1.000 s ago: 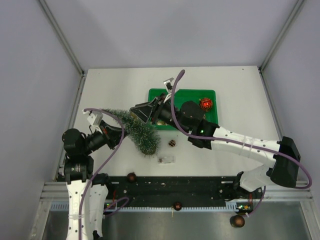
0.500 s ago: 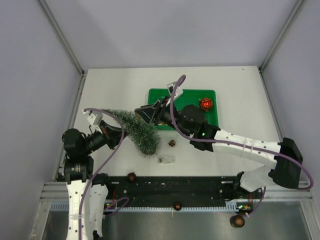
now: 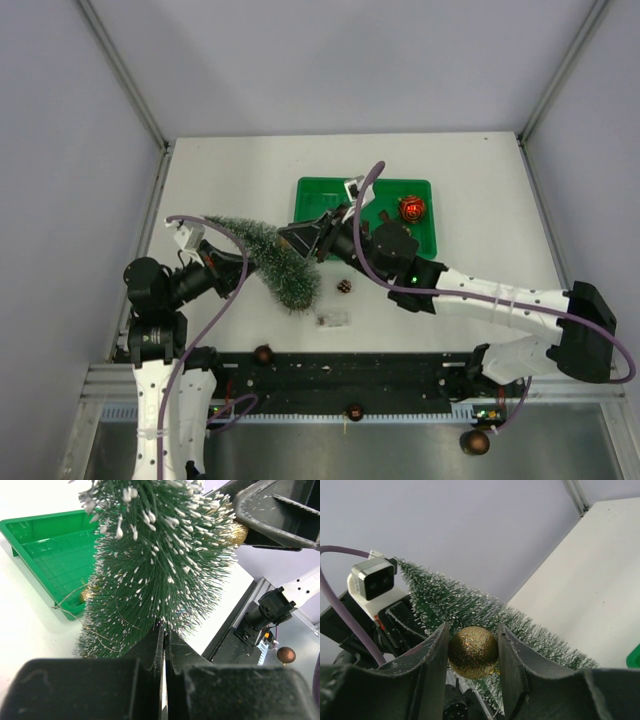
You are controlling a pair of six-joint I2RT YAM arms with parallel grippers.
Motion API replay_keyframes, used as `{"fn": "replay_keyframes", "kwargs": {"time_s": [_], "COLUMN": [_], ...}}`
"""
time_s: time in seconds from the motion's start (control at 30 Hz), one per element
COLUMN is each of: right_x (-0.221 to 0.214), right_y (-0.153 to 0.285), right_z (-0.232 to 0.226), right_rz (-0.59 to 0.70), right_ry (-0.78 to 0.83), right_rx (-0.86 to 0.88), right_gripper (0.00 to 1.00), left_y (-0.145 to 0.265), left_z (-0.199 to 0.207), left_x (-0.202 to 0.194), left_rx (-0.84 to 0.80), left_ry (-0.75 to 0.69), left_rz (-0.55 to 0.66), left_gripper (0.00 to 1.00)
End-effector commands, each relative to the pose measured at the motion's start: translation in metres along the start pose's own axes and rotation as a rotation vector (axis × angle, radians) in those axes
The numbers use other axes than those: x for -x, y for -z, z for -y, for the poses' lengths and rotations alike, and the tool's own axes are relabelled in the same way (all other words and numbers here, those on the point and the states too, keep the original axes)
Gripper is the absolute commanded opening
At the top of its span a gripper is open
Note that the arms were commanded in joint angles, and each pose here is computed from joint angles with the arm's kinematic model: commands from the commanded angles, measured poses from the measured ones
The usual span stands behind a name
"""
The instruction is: Decorate the small christmas tree
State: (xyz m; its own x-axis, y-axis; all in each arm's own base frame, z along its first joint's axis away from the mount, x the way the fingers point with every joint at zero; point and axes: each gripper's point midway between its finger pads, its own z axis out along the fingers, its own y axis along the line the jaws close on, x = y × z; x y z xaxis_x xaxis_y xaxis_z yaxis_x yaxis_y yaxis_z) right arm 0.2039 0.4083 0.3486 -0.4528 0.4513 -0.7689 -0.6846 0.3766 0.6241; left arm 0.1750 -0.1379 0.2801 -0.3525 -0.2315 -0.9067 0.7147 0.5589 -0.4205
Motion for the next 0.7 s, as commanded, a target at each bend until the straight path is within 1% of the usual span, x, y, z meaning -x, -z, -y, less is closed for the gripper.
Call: {"fn": "replay_keyframes", "kwargs": {"time_s": [0.0,0.3,0.67], "right_x": [0.025,0.031,0.024], "right_y": [0.005,0.001,-0.014], "right_z": [-0.033,-0.051,-0.037], "right_rz": [0.091,0.165,0.211], "right_ry": [-0.045,-0.066,-0.069], "right_rx": [0.082,0.088,0.014], "right_gripper": [0.24,0.18,0.16], "left_y": [0.000,0.000,0.001], "left_z": [0.006,0.007,0.011], "left_x": [0.011,0.011,0.014], "left_rx": [-0.019,-0.020,-0.031], "left_ry": [-0.032,-0.030,-0.039], "left_rz": [0.020,0.018,0.021], "left_gripper": [0.00,0.00,0.00]}}
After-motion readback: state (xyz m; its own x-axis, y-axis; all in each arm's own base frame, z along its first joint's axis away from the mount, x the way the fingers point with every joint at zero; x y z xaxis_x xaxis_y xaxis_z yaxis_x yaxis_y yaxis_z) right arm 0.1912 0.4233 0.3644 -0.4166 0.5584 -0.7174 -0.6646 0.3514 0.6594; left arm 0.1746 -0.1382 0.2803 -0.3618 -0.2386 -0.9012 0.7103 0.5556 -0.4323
